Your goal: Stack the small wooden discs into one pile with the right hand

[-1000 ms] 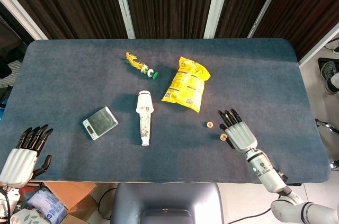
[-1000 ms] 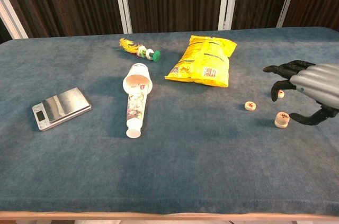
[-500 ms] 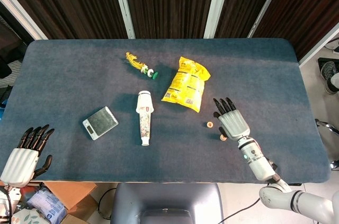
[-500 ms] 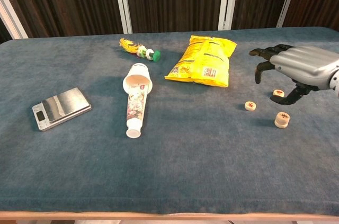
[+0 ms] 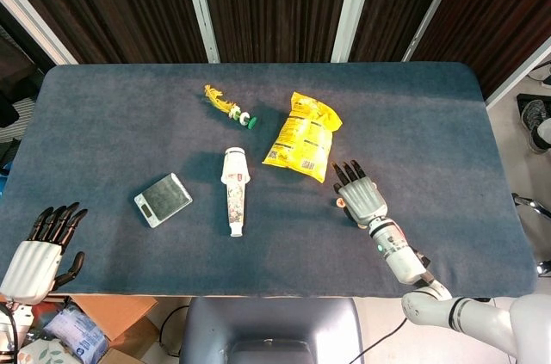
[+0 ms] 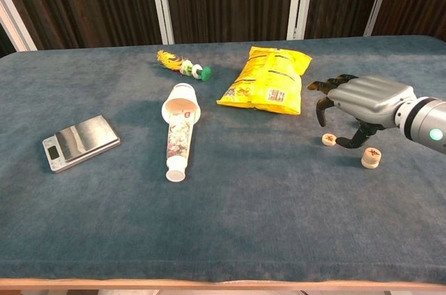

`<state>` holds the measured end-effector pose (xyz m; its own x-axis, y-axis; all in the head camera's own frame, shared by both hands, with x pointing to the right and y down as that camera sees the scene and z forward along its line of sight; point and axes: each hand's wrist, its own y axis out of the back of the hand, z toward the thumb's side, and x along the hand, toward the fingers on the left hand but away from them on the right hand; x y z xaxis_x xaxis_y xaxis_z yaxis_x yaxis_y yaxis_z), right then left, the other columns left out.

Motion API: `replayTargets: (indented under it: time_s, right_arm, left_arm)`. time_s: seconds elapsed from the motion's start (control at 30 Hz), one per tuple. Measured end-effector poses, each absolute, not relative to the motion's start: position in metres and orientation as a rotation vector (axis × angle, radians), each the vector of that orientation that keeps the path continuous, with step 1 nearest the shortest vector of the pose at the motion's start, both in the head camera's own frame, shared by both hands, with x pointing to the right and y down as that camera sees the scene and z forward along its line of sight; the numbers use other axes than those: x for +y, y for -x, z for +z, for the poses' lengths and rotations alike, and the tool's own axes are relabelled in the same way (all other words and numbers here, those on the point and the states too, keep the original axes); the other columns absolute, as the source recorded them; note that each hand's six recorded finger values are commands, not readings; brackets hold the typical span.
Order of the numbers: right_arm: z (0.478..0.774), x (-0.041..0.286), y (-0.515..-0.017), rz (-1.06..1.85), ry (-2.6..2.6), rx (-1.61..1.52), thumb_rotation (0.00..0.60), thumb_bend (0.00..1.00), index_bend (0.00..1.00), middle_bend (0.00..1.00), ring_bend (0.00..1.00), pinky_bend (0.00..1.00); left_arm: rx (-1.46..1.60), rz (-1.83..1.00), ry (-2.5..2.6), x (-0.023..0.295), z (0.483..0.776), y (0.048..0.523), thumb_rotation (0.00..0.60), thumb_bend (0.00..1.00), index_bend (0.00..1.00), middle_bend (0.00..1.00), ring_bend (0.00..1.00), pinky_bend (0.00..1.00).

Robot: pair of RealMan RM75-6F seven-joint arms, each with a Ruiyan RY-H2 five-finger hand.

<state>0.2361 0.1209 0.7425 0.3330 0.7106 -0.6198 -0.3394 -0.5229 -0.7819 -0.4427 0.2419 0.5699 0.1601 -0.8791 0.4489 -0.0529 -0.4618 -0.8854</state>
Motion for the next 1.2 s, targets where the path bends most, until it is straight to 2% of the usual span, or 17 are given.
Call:
replayTargets:
  time_s: [0.57, 0.77, 1.0, 1.2]
  right_arm:
    - [0.760, 0.122, -0.228, 1.398, 1.645, -0.304, 0.600, 0.45, 0.57, 0.04, 0.00, 0.00]
    - [0.760, 0.123, -0.229, 1.398, 1.636, -0.303, 0.600, 0.49, 0.61, 0.04, 0.00, 0.00]
    - [0.754, 0.121, -0.231, 1.389, 1.631, -0.325, 0.600, 0.50, 0.64, 0.04, 0.00, 0.00]
    - [0.735, 0.123, -0.230, 1.335, 1.655, -0.373, 0.600, 0.50, 0.65, 0.04, 0.00, 0.00]
  left_arm:
    - [0.904, -1.388, 1.681, 0.241, 0.570, 0.443, 0.600, 0.50, 0.00, 0.00, 0.00, 0.02]
    - [0.906, -1.387, 1.680, 0.241, 0.569, 0.443, 0.600, 0.50, 0.00, 0.00, 0.00, 0.02]
    - [0.907, -1.385, 1.679, 0.241, 0.569, 0.444, 0.600, 0.50, 0.00, 0.00, 0.00, 0.02]
    - [0.906, -1.385, 1.678, 0.241, 0.569, 0.443, 0.600, 0.50, 0.00, 0.00, 0.00, 0.02]
